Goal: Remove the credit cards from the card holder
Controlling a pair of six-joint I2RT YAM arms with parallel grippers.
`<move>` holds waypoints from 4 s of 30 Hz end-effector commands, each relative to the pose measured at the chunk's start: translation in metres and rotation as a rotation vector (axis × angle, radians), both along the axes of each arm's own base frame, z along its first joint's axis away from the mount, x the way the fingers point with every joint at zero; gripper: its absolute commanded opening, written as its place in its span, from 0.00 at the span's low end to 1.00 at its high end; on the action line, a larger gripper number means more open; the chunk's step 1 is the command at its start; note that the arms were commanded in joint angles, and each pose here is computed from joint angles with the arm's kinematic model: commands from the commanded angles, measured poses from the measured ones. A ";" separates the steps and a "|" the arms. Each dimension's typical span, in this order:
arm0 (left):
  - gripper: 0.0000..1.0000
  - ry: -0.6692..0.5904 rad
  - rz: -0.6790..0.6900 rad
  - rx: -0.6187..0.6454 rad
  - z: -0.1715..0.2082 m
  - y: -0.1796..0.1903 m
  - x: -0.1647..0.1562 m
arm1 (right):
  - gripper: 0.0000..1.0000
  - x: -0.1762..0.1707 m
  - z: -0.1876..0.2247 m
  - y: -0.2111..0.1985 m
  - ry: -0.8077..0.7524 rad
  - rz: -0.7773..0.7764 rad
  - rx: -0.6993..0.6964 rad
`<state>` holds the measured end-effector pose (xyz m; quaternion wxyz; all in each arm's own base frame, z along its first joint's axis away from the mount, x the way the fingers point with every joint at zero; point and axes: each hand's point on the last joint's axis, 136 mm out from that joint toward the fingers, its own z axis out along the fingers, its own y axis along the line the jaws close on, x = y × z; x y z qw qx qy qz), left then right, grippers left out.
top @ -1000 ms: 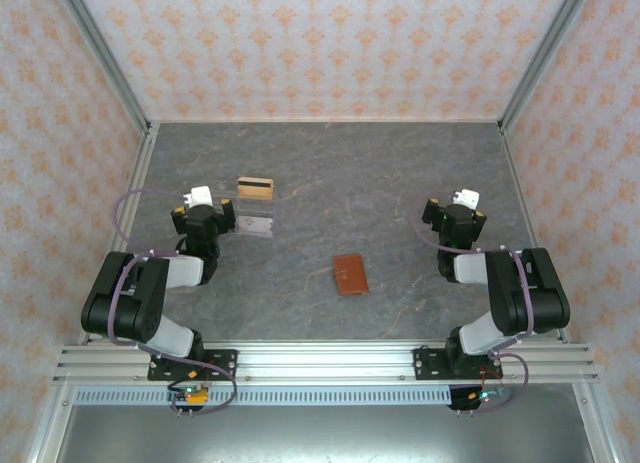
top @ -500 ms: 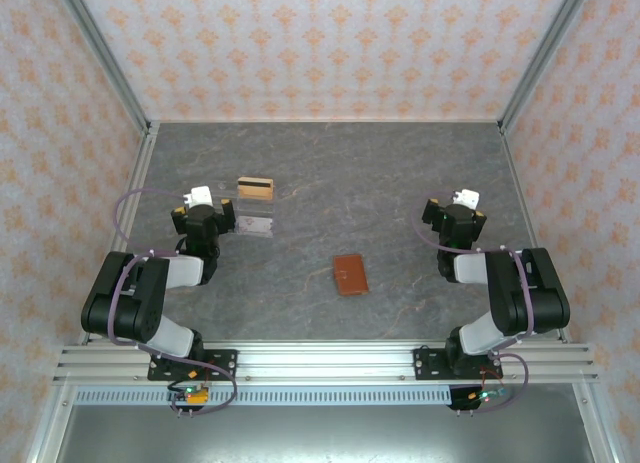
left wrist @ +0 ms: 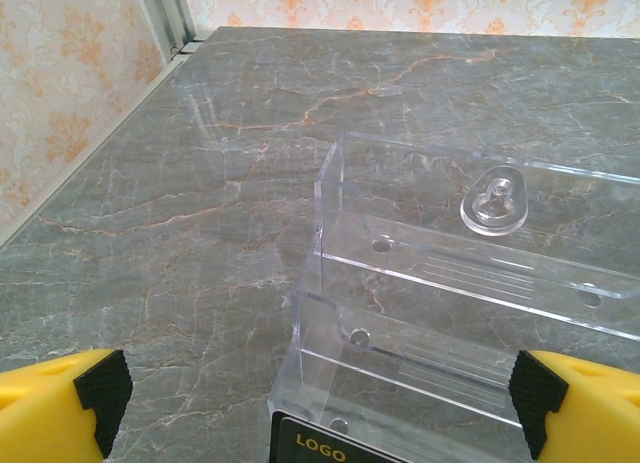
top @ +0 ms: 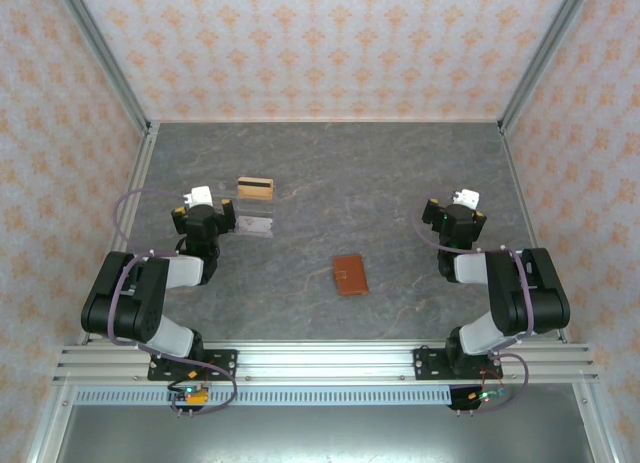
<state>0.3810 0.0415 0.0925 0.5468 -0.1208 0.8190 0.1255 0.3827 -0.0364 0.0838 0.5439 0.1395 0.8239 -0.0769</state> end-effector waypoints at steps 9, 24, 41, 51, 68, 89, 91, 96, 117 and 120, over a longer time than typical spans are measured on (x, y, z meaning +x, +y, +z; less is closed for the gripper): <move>1.00 -0.022 0.075 -0.039 0.043 0.013 -0.020 | 0.99 -0.022 0.065 -0.021 -0.058 -0.182 0.113; 1.00 0.075 -0.023 -0.419 0.104 -0.031 -0.043 | 0.99 -0.032 0.110 0.032 0.192 -0.105 0.530; 1.00 0.138 -0.005 -0.388 0.111 -0.028 -0.053 | 0.92 -0.097 0.042 0.198 0.785 0.291 0.195; 1.00 0.155 0.028 -0.356 0.106 -0.021 -0.056 | 0.75 -0.131 -0.003 0.271 0.946 0.332 -0.123; 1.00 0.183 0.105 -0.311 0.106 -0.007 -0.061 | 0.59 -0.148 -0.030 0.303 0.937 0.310 -0.490; 1.00 0.209 0.105 -0.333 0.100 -0.010 -0.059 | 0.22 -0.143 -0.033 0.304 0.891 0.309 -0.488; 1.00 0.213 0.099 -0.338 0.100 -0.011 -0.059 | 0.20 -0.138 -0.024 0.305 0.857 0.311 -0.462; 1.00 0.210 0.098 -0.344 0.100 -0.012 -0.060 | 0.17 -0.126 0.002 0.311 0.779 0.339 -0.342; 1.00 0.184 0.097 -0.356 0.102 -0.012 -0.065 | 0.61 -0.153 -0.020 0.284 0.988 0.319 -0.244; 1.00 0.179 0.104 -0.352 0.102 -0.010 -0.065 | 0.61 -0.161 -0.033 0.283 1.037 0.316 -0.277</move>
